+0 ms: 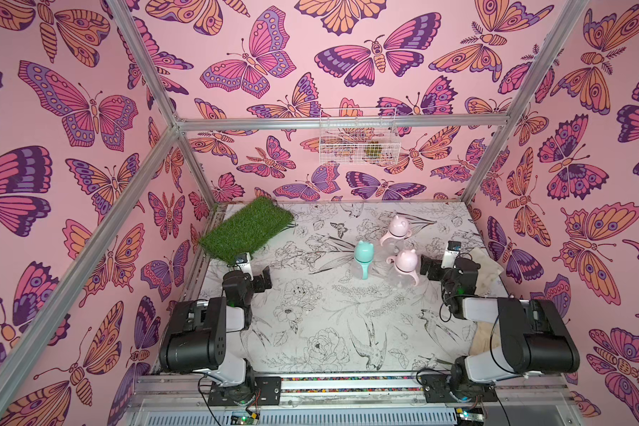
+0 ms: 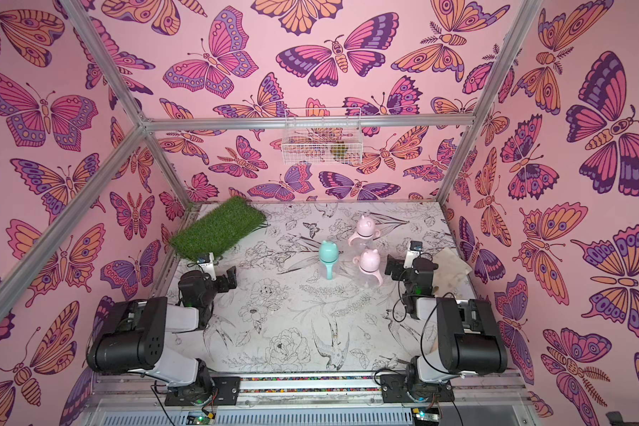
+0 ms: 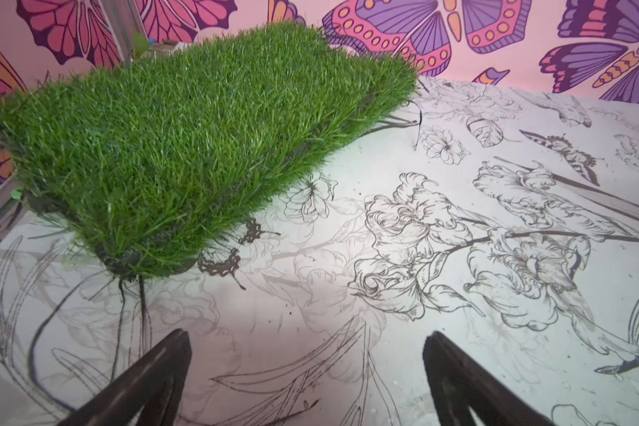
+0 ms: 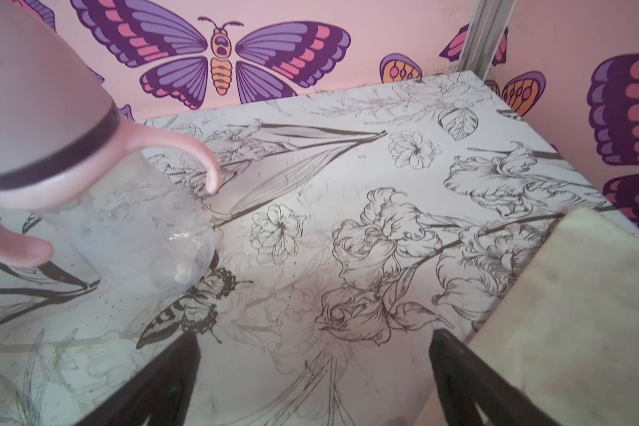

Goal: Assemble the baby bottles
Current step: Reset both arms

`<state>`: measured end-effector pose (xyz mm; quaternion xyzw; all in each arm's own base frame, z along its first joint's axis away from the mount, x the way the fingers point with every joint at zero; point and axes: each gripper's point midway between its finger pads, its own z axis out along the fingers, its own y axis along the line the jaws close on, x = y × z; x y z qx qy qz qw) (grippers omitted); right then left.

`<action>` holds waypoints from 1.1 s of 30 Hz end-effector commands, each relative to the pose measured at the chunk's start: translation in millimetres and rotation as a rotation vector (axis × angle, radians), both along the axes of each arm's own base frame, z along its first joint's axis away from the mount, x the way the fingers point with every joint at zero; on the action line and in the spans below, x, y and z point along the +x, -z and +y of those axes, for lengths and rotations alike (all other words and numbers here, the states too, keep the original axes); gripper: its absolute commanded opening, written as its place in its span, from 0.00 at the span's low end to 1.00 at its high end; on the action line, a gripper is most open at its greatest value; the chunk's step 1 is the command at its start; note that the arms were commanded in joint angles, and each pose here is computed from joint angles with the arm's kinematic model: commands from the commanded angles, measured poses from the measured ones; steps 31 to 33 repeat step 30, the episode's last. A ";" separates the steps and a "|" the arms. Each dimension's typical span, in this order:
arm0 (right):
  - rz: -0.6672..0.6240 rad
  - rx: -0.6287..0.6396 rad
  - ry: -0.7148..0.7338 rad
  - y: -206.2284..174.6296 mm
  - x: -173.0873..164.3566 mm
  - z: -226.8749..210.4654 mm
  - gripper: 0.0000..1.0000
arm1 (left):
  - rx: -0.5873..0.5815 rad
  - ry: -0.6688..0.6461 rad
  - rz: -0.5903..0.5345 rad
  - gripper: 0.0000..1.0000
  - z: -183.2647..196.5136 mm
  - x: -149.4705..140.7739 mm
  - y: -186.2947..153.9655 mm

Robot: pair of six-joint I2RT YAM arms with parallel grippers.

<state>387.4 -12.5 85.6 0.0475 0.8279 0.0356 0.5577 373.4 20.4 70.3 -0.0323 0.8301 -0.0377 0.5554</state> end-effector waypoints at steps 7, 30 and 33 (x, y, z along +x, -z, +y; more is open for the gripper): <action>-0.023 -0.020 -0.009 -9.5 6.4 -0.5 0.99 | 0.031 0.019 -0.046 1.00 -4.4 9.7 -12.7; -0.012 -0.036 -0.014 -8.7 7.9 2.6 0.99 | 0.037 0.018 -0.034 1.00 -5.3 8.5 -10.2; -0.012 -0.036 -0.014 -8.7 7.9 2.6 0.99 | 0.037 0.018 -0.034 1.00 -5.3 8.5 -10.2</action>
